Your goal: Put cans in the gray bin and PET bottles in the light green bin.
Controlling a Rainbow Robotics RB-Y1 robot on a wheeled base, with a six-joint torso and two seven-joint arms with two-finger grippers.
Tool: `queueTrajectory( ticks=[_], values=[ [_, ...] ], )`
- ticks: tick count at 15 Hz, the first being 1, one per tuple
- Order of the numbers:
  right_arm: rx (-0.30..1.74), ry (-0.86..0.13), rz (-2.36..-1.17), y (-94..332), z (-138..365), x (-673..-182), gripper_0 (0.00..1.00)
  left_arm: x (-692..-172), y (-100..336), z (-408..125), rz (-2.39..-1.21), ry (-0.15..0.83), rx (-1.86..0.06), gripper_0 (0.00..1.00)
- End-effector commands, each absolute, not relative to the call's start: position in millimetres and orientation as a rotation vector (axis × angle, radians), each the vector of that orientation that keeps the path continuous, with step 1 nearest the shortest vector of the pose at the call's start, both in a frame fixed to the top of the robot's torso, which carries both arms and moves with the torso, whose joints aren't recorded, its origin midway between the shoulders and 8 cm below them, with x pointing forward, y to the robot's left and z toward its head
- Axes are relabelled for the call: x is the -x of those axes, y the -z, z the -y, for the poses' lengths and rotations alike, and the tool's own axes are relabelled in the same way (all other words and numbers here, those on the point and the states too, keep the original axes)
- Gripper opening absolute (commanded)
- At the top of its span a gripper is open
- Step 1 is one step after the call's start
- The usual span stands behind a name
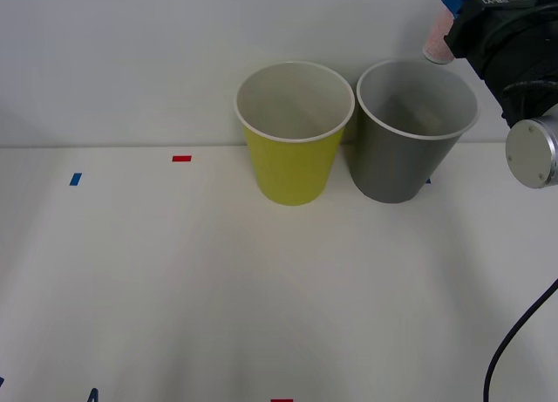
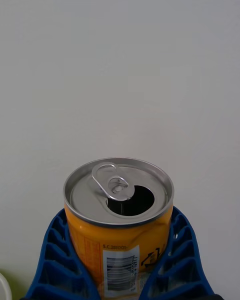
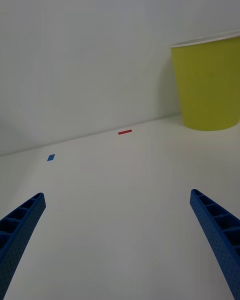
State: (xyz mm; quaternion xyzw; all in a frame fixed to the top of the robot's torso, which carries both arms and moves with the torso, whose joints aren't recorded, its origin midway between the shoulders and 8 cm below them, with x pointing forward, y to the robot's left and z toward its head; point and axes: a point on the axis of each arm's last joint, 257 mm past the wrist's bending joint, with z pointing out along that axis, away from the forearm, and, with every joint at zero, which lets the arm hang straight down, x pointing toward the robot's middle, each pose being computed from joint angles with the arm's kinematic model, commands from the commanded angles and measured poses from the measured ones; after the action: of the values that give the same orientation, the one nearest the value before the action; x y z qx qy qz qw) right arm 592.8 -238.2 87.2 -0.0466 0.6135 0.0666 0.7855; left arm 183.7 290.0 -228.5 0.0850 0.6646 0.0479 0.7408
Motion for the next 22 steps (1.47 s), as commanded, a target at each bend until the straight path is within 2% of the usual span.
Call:
queueTrajectory(
  ticks=[1, 6, 16, 19, 22],
  values=[
    [0.102, -0.146, -1.321, -88.2, 237.0, -592.6, 1.0, -183.7, 228.5, -290.0, -1.457, -0.105, -0.186, 1.0],
    [0.127, -0.117, -1.281, -106.9, 232.3, -587.3, 1.0, -183.7, 228.5, -290.0, -1.457, -0.105, -0.186, 1.0],
    [0.127, -0.11, -1.271, -112.2, 235.3, -584.8, 1.0, -183.7, 228.5, -290.0, -1.457, -0.105, -0.186, 1.0],
    [0.145, -0.075, -1.309, -125.3, 234.0, -561.7, 1.0, -183.7, 228.5, -290.0, -1.457, -0.105, -0.186, 1.0],
    [0.145, -0.086, -1.305, -115.6, 235.9, -523.4, 1.0, -183.7, 228.5, -290.0, -1.457, -0.105, -0.186, 1.0]
  ],
)
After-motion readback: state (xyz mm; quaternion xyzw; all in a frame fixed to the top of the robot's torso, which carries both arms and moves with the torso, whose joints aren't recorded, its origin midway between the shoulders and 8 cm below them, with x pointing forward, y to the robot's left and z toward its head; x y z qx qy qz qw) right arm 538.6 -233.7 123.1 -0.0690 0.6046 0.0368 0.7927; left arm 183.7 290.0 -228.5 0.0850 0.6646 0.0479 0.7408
